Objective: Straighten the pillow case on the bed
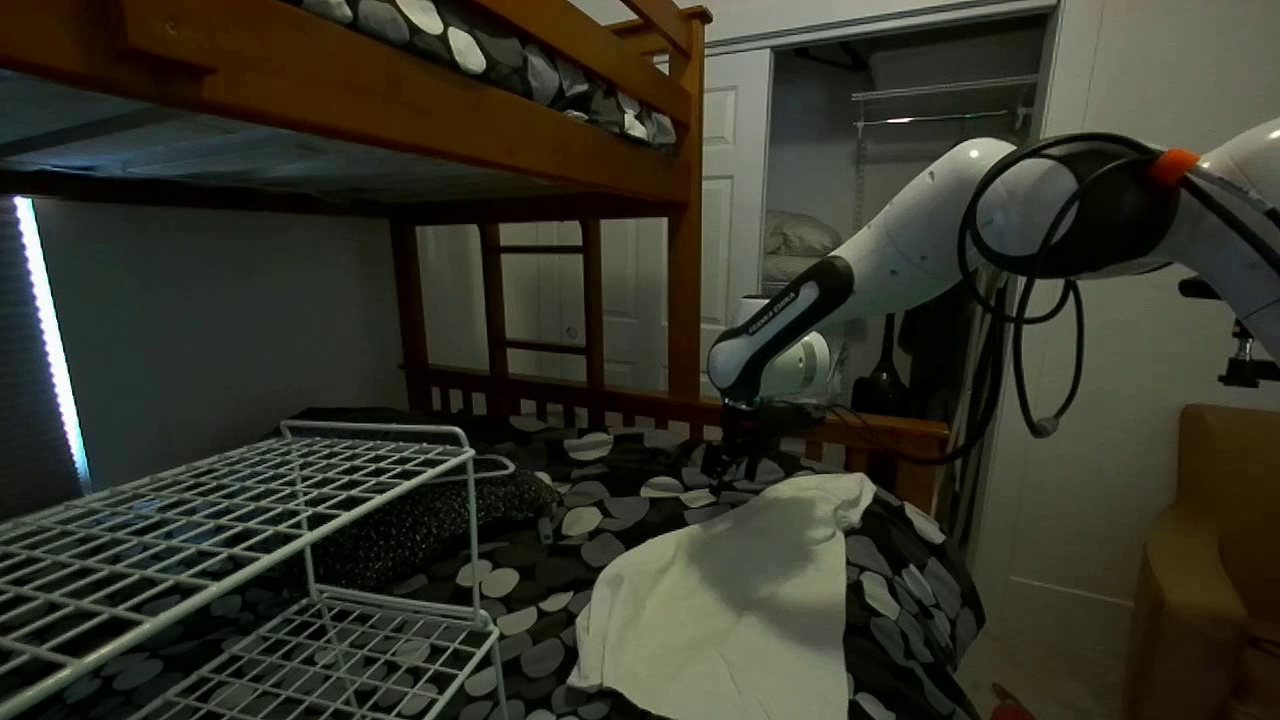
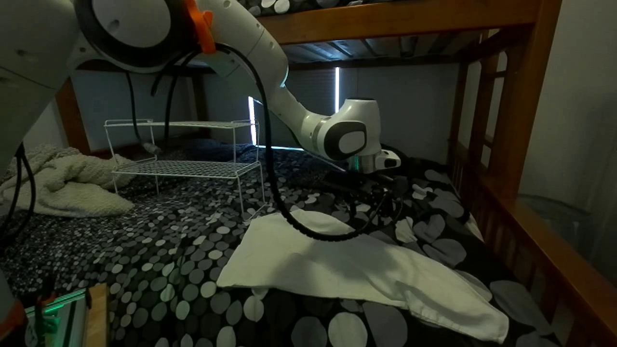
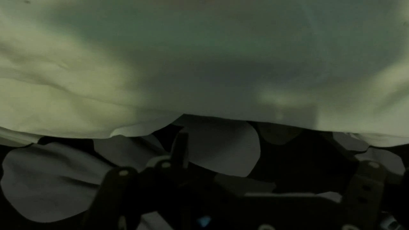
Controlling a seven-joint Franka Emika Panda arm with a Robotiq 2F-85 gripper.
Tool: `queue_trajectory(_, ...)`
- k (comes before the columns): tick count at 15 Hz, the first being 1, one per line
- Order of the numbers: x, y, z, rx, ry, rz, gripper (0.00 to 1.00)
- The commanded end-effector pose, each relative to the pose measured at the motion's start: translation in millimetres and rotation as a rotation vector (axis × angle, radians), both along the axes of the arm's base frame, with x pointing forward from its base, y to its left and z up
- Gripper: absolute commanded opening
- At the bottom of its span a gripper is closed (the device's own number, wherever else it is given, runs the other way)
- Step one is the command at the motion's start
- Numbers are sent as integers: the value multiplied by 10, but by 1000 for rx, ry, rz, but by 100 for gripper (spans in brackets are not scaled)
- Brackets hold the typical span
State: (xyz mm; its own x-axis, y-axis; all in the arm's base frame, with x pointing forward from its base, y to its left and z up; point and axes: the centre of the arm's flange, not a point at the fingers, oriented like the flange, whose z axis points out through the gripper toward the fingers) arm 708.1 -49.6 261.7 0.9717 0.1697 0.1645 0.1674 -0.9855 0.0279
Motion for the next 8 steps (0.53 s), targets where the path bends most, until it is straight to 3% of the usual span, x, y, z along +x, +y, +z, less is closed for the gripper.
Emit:
queue_trajectory(1, 204, -79, -193, 9, -16, 14, 100)
queue_trajectory(8, 338, -194, -502, 18, -32, 1, 100)
